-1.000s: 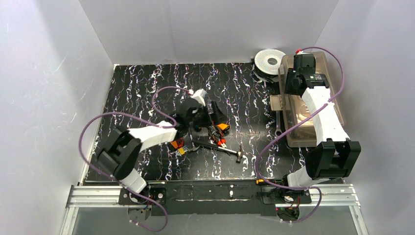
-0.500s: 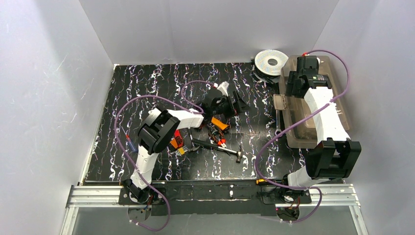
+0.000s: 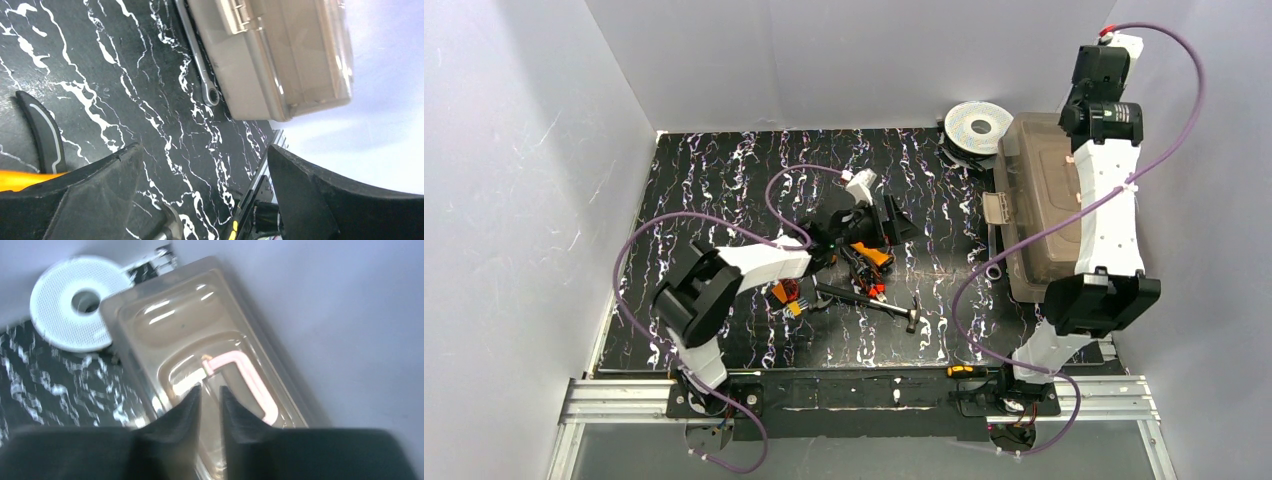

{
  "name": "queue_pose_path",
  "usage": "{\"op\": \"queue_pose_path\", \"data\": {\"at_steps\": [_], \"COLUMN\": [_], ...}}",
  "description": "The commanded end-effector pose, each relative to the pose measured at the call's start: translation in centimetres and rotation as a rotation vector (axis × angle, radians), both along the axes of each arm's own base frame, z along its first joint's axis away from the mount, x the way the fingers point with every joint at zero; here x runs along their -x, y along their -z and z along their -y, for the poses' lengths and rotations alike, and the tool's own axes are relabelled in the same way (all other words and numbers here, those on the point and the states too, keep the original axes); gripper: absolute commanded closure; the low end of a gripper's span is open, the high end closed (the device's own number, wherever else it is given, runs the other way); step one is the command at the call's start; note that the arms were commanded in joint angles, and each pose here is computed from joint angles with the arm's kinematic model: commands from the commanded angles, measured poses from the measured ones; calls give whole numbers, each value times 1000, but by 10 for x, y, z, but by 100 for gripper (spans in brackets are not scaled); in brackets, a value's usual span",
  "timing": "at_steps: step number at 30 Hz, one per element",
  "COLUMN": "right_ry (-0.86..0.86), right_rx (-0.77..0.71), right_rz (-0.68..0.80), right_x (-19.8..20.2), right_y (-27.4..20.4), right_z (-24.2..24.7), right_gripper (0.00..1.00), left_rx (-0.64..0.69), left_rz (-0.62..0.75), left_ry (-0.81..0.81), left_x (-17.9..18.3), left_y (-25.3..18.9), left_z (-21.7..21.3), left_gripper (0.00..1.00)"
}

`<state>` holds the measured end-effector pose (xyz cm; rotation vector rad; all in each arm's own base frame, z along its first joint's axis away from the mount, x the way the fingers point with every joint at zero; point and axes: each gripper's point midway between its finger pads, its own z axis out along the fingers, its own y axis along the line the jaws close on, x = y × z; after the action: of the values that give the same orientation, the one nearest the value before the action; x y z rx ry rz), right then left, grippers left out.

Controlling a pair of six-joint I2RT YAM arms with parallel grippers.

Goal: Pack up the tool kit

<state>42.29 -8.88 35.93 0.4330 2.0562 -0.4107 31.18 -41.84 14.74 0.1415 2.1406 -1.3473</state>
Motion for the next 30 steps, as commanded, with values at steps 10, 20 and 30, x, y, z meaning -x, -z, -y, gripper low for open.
{"op": "queue_pose_path", "data": {"at_steps": [10, 20, 30], "right_ry": [398, 508, 253], "right_rx": [211, 472, 226], "right_rz": [-197, -397, -398], "right_x": [10, 33, 4], "right_y": [57, 110, 148], "right_z": [104, 148, 140], "right_gripper": [99, 89, 99], "left_rx": [-133, -150, -294], "left_rz": [125, 143, 294], "left_ry": [-9, 83, 118], "left_x": [41, 74, 93], "left_y": [1, 27, 55], "left_z": [-62, -78, -109], "left_gripper": [5, 6, 6]}}
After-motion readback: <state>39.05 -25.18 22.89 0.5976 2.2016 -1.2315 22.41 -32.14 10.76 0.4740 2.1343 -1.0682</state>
